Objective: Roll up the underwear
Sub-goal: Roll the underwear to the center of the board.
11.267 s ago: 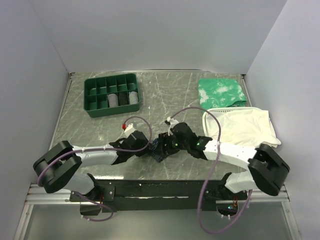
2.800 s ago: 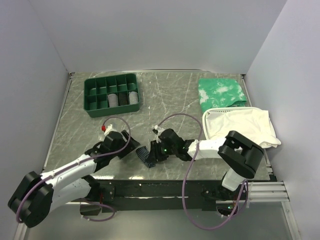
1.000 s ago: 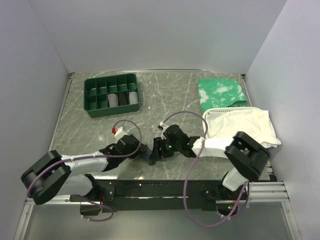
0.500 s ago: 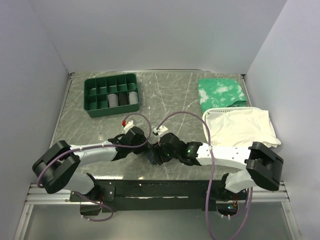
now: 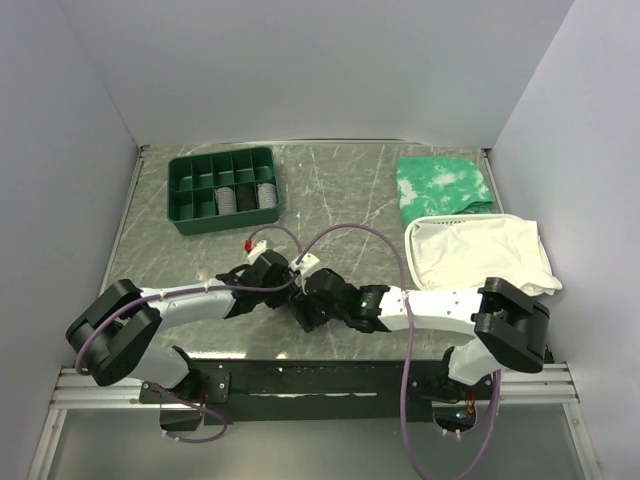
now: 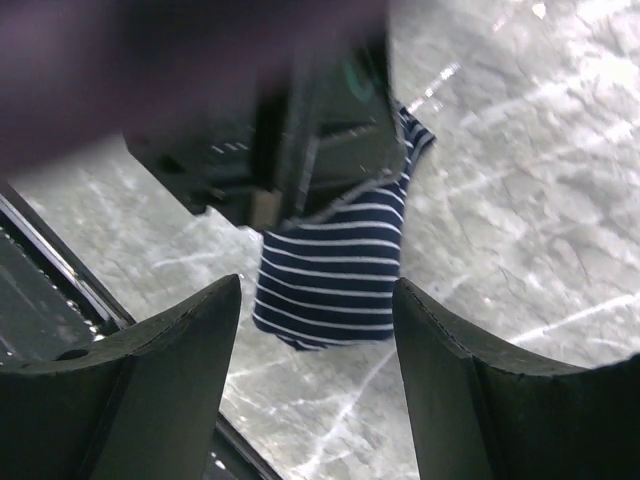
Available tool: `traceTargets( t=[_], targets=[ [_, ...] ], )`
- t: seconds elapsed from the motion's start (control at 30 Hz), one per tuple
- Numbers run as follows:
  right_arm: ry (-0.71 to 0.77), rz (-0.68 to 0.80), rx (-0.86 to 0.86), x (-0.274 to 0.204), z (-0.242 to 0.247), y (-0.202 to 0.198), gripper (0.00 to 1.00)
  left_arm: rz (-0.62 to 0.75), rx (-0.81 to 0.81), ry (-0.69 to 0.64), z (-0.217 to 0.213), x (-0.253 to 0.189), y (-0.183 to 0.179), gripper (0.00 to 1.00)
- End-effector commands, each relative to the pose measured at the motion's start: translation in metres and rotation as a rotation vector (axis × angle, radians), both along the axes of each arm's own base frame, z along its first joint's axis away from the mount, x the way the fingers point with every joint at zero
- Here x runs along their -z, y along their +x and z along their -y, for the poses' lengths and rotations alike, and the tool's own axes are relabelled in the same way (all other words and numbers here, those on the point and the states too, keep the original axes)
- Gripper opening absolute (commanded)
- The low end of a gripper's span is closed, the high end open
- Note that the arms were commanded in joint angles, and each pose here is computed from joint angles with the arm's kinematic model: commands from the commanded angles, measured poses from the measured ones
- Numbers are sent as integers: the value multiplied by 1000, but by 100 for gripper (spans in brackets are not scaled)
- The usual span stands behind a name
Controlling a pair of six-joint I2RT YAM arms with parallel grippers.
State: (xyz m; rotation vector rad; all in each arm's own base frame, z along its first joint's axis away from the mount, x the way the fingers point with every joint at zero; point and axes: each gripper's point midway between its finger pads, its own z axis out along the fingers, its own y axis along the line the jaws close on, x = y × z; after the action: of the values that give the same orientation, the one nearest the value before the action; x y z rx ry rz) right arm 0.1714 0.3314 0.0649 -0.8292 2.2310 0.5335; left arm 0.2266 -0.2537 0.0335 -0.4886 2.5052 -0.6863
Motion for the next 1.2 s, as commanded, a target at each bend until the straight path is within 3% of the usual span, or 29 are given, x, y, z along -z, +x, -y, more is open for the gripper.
traceTargets(
  t=[0.0,0.87,1.07,1.17],
  targets=[
    [28,46,-18,-11,-23,10,70,-31,24,45,-5,5,-3,37],
    [-133,9,82,64,-12,-4,67,-45,6,-10,-18,5,4,37],
    [-172,10,116,73,-6,-2,59,-49,6,-21,-19,4,6,38],
    [-173,10,116,73,-5,-2,49,-51,6,-19,-19,4,7,38]
  ],
)
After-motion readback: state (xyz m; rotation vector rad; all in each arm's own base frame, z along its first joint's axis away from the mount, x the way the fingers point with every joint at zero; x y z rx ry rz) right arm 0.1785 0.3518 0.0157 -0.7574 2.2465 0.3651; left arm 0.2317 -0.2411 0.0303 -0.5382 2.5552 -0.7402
